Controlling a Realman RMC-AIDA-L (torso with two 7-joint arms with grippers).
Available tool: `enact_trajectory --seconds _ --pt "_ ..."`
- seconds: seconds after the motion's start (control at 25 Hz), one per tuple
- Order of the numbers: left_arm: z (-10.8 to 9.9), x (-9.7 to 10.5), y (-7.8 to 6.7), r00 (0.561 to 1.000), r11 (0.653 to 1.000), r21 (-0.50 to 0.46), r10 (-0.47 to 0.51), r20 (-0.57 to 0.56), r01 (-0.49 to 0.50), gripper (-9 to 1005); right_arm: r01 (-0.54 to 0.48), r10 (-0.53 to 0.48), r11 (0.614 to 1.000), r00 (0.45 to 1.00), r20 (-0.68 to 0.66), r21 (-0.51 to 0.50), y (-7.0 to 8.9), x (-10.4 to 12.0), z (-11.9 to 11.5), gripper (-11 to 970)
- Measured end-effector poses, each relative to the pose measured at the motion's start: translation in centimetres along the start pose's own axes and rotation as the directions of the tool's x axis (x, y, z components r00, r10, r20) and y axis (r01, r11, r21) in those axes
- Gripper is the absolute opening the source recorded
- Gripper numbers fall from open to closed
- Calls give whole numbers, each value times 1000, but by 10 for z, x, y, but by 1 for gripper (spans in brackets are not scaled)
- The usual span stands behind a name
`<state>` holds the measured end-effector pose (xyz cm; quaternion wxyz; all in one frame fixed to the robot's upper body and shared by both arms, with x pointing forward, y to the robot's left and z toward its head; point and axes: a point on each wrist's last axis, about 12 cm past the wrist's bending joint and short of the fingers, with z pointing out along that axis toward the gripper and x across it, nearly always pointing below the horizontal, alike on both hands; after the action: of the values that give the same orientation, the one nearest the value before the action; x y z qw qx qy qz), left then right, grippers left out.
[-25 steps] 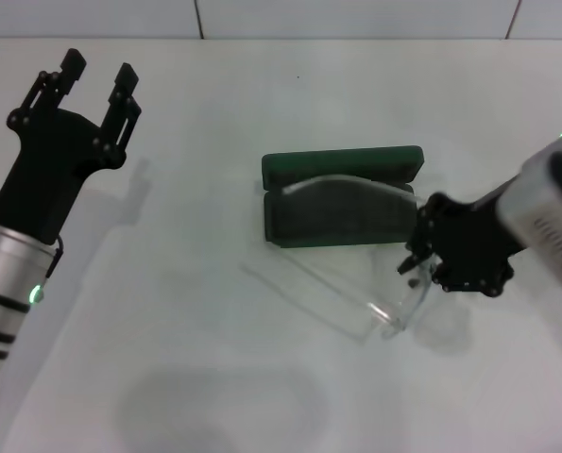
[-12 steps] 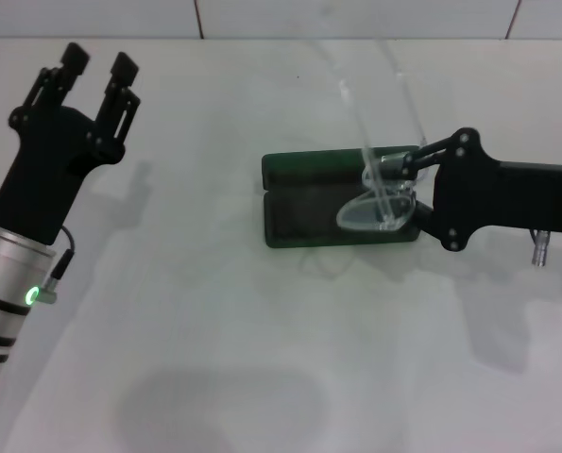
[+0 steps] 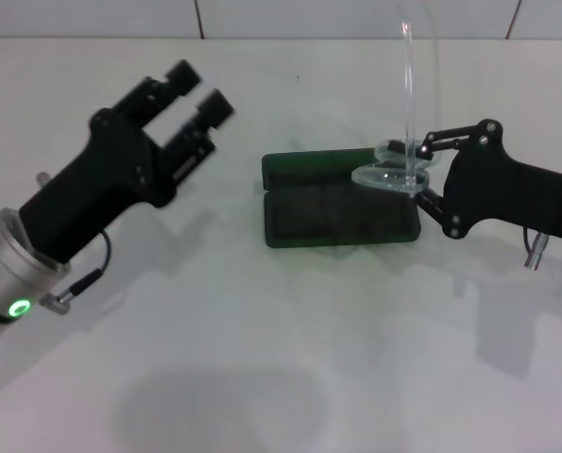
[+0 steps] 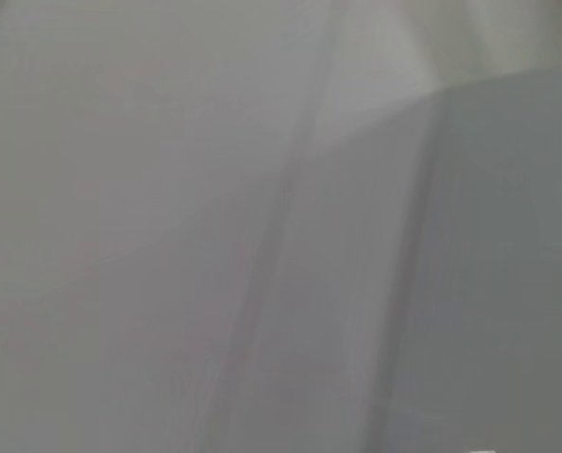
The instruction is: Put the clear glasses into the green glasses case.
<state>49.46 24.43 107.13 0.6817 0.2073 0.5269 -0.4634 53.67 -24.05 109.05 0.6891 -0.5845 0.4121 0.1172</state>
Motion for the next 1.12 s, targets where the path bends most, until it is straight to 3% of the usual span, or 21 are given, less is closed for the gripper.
enact_trajectory --seconds 0.2,0.36,0.64,0.96,1.12 --pt "22 -3 -8 998 973 230 2 -65 13 546 -75 75 996 997 0 -38 3 0 5 127" --pt "46 0 -13 996 942 335 42 -81 -13 545 -145 146 986 989 -4 -86 3 0 9 126" --pt "73 -2 -7 987 920 383 132 -97 -85 546 -200 202 966 979 -4 -165 4 -3 15 126" --pt "94 -1 -4 967 882 463 187 -172 -88 546 -188 191 961 982 -4 -203 8 -4 15 126" --pt "100 3 0 955 893 447 177 -237 -55 546 -167 172 965 985 3 -204 7 -5 16 125"
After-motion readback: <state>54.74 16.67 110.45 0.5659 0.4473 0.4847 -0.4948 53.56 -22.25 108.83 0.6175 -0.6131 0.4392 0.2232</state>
